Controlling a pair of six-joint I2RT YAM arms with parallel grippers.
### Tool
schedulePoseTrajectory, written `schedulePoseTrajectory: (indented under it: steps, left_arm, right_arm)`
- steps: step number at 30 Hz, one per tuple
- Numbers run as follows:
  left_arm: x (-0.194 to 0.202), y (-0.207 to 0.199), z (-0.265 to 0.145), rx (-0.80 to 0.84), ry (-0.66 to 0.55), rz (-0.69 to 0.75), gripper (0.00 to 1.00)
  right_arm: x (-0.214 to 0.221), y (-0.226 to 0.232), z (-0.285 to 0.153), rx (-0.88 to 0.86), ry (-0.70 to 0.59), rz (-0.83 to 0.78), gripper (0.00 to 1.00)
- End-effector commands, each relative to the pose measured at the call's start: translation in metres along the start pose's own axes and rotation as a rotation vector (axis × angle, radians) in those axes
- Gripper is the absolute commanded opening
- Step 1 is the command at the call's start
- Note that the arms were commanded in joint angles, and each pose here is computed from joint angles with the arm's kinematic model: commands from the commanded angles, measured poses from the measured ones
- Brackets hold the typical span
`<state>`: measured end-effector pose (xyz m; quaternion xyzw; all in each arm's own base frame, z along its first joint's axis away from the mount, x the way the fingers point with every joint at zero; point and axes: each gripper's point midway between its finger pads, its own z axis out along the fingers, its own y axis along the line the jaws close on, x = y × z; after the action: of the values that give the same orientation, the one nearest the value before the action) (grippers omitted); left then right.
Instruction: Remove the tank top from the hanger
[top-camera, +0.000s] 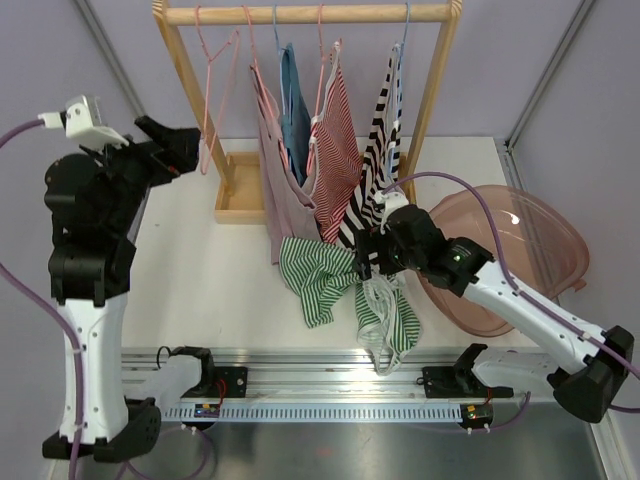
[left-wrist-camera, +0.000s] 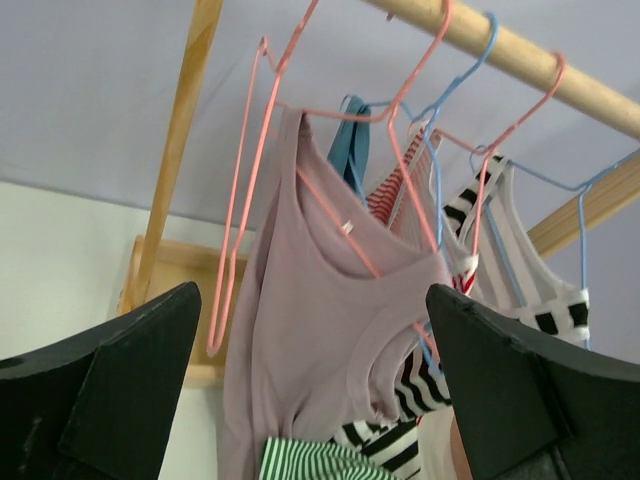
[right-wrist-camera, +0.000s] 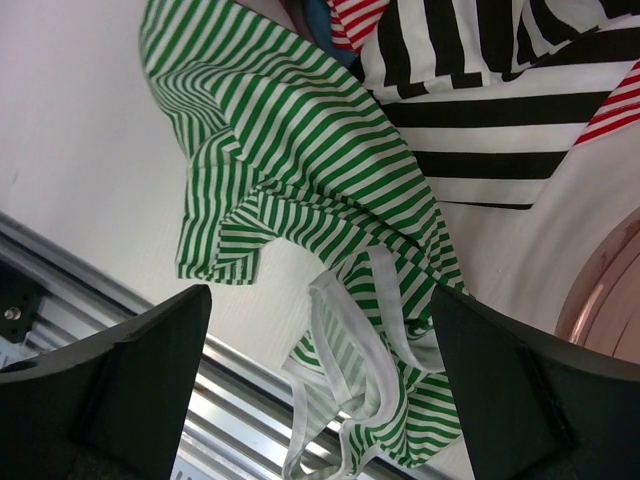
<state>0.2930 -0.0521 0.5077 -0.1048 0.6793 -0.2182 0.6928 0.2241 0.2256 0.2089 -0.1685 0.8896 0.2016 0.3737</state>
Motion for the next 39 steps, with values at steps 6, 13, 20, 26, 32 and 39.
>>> schedulePoseTrajectory:
  steps: [6, 13, 20, 26, 32, 39]
  left_arm:
    - [0.059, 0.037, -0.064, -0.076, 0.052, 0.099, 0.99]
    - [0.105, 0.077, -0.087, -0.178, 0.074, 0.145, 0.99]
    - [0.136, 0.092, -0.091, -0.199, 0.119, 0.164, 0.99]
    - [0.145, 0.102, -0.09, -0.228, 0.112, 0.182, 0.99]
    - [0.142, 0.108, -0.095, -0.26, 0.068, 0.187, 0.99]
    - [0.137, 0.109, -0.101, -0.274, 0.04, 0.19, 0.99]
  right_arm:
    - [0.026, -0.024, 0.057, 0.154, 0.112, 0.016, 1.0]
    - [0.073, -0.033, 0.095, 0.183, 0.247, 0.02, 0.99]
    - [0.109, -0.034, 0.119, 0.17, 0.322, 0.005, 0.57]
    - [0.075, -0.017, 0.089, 0.126, 0.243, -0.025, 0.0]
    - [0.018, -0.012, 0.019, 0.118, 0.098, -0.04, 0.0]
    - [-0.052, -0.044, -0.079, 0.302, -0.136, -0.036, 0.0]
